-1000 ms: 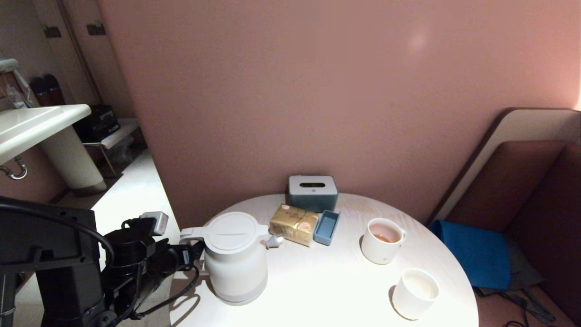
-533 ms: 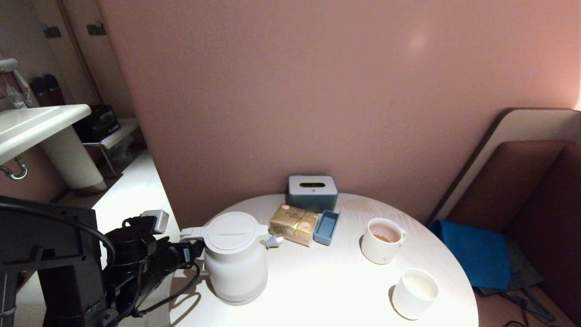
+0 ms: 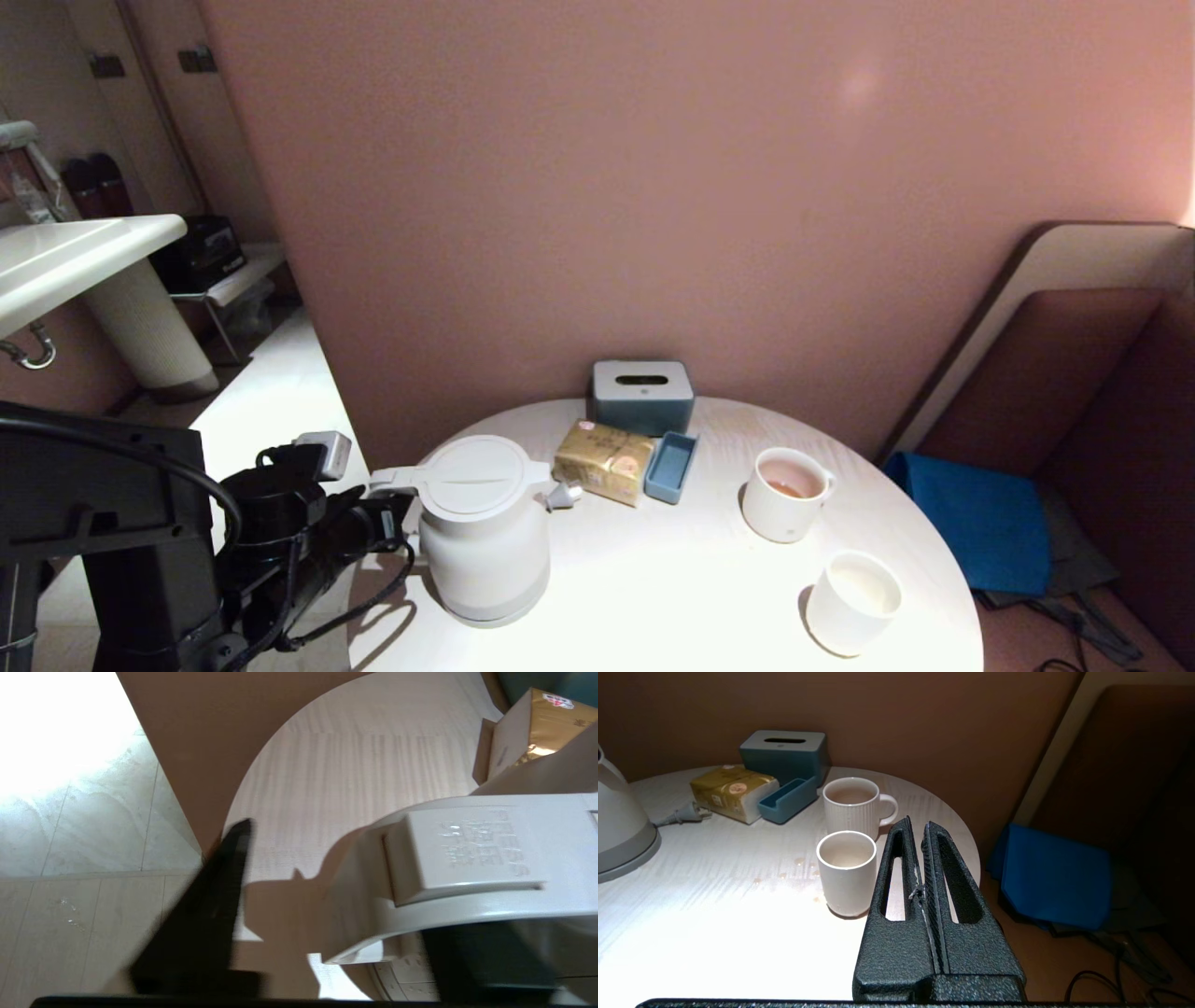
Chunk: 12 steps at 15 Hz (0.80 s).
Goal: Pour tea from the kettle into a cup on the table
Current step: Pick up the kettle
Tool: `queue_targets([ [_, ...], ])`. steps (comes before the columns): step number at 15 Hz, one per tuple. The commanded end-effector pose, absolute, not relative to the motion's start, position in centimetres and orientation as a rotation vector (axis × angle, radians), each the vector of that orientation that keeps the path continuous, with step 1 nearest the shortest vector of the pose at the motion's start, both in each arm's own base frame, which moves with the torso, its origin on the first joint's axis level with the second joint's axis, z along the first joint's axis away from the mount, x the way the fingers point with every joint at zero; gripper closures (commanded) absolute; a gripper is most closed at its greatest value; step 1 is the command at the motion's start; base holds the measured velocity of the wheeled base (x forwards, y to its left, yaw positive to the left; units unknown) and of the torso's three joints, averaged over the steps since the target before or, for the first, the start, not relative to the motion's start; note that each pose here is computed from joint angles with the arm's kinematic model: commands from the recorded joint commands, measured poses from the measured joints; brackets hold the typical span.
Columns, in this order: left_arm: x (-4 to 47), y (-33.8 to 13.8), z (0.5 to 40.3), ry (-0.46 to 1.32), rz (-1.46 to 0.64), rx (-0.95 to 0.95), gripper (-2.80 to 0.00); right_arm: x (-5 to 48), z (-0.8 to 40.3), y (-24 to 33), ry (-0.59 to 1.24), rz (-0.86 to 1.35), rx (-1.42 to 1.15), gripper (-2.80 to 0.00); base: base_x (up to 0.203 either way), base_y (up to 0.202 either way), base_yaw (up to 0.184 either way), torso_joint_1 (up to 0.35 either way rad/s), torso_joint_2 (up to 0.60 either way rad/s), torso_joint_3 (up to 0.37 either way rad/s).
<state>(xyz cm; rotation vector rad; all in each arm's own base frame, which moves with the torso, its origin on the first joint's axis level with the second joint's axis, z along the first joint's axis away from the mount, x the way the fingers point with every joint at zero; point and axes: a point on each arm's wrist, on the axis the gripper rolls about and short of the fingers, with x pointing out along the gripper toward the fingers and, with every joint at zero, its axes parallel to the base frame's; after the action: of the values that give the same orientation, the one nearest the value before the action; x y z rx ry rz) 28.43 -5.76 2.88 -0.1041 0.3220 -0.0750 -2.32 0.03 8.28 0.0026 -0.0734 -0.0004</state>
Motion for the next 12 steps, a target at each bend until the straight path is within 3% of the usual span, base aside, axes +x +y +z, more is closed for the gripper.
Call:
queue_targets([
  [1, 28.6, -5.8, 3.4, 0.275, -0.078, -0.114, 0.0, -2.3, 8.3, 0.0, -0.072, -0.001, 0.003, 0.0, 0.0, 0.0, 0.0, 0.0, 0.0, 0.0],
  [12, 29.3, -6.1, 4.5, 0.214, -0.091, -0.128, 0.0, -2.3, 8.3, 0.0, -0.074, 0.0, 0.003, 0.0, 0.0, 0.0, 0.0, 0.0, 0.0, 0.0],
])
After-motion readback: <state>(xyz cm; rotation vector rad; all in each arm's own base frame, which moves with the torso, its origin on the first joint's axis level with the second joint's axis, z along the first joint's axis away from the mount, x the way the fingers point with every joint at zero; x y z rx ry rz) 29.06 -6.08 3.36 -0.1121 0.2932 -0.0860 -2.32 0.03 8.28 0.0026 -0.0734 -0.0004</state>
